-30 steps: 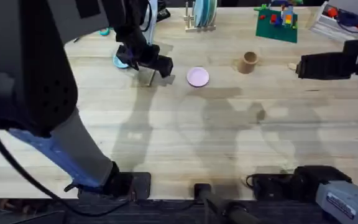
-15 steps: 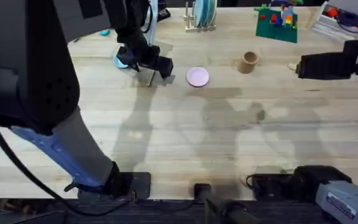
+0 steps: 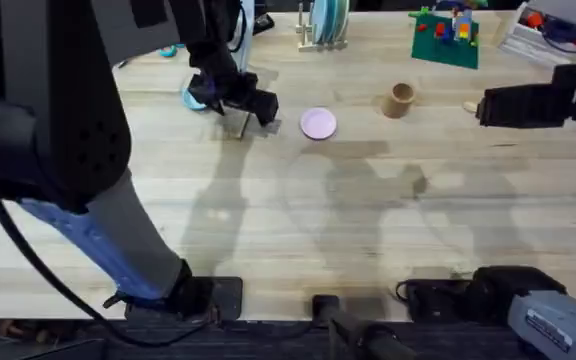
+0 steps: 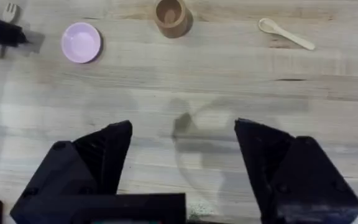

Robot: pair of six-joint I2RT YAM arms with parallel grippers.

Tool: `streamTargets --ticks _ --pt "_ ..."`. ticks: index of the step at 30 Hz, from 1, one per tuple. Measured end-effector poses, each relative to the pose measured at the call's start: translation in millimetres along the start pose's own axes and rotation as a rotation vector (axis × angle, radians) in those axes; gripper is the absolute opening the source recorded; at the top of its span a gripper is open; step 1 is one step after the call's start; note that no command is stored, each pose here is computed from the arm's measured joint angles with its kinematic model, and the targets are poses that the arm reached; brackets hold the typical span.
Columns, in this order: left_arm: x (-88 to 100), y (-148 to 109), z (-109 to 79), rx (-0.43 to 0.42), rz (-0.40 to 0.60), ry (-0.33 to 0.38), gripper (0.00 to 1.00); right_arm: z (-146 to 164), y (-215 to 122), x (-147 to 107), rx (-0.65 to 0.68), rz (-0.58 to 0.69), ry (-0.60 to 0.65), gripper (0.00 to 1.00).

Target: Pick up a utensil and set it on the pink plate, then put the other utensil in the container.

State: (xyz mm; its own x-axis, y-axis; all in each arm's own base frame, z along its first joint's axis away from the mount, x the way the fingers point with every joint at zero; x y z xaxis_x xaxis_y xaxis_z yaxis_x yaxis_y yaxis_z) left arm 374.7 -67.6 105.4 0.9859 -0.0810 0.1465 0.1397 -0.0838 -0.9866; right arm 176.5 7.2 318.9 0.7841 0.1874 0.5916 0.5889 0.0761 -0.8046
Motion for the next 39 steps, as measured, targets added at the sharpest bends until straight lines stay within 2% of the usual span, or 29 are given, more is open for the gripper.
streamTargets --ticks 2,5,6,10,11,19,24,27,31,39 --pt "0.1 0.0 0.6 0.005 -0.001 0.0 0.919 0.0 0.0 0.0 0.0 0.0 0.0 0.993" --pt "0.2 -0.1 2.2 0.012 -0.001 -0.003 0.783 0.0 0.0 0.0 0.0 0.0 0.0 0.995" --pt "0.2 -0.1 2.3 0.012 -0.001 -0.006 0.686 0.0 0.0 0.0 0.0 0.0 0.0 0.995" --pt "-1.6 -0.2 1.0 0.0 0.01 -0.008 0.143 0.0 0.0 0.0 0.0 0.0 0.0 0.995" --pt "-1.7 -0.4 0.8 -0.002 0.011 -0.004 0.077 0.0 0.0 0.0 0.0 0.0 0.0 0.995" --pt "-2.6 -1.6 0.1 -0.002 0.019 -0.005 0.046 0.0 0.0 0.0 0.0 0.0 0.0 0.995" --pt "-10.2 -4.2 0.1 0.003 0.084 -0.008 0.041 0.0 0.0 0.0 0.0 0.0 0.0 0.993" --pt "-8.8 -8.0 -2.3 0.003 0.086 -0.003 0.041 0.0 0.0 -0.1 0.0 0.0 0.0 0.994" --pt "-5.8 -20.2 -12.7 -0.001 0.068 0.018 0.041 0.0 0.0 0.0 0.0 0.0 0.0 0.995" --pt "-15.4 -70.0 -49.7 -0.023 0.001 0.092 0.041 0.0 0.0 0.0 0.0 0.0 0.0 0.993"
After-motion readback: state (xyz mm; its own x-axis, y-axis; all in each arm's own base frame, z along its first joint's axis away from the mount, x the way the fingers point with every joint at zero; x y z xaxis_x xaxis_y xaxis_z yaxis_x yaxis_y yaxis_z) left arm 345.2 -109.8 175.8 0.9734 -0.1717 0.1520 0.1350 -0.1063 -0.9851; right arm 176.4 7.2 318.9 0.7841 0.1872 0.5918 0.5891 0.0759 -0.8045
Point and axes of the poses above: each hand's point on the last joint's axis, 136 mm out from that joint toward the fingers, its own y axis out along the fingers, its own z axis along the line the jaws close on, x = y × z, the point moved 7 cm from there along -y, back along the fingers, and after that the axes turned 11 degrees about -y, right-handed, at the moved point
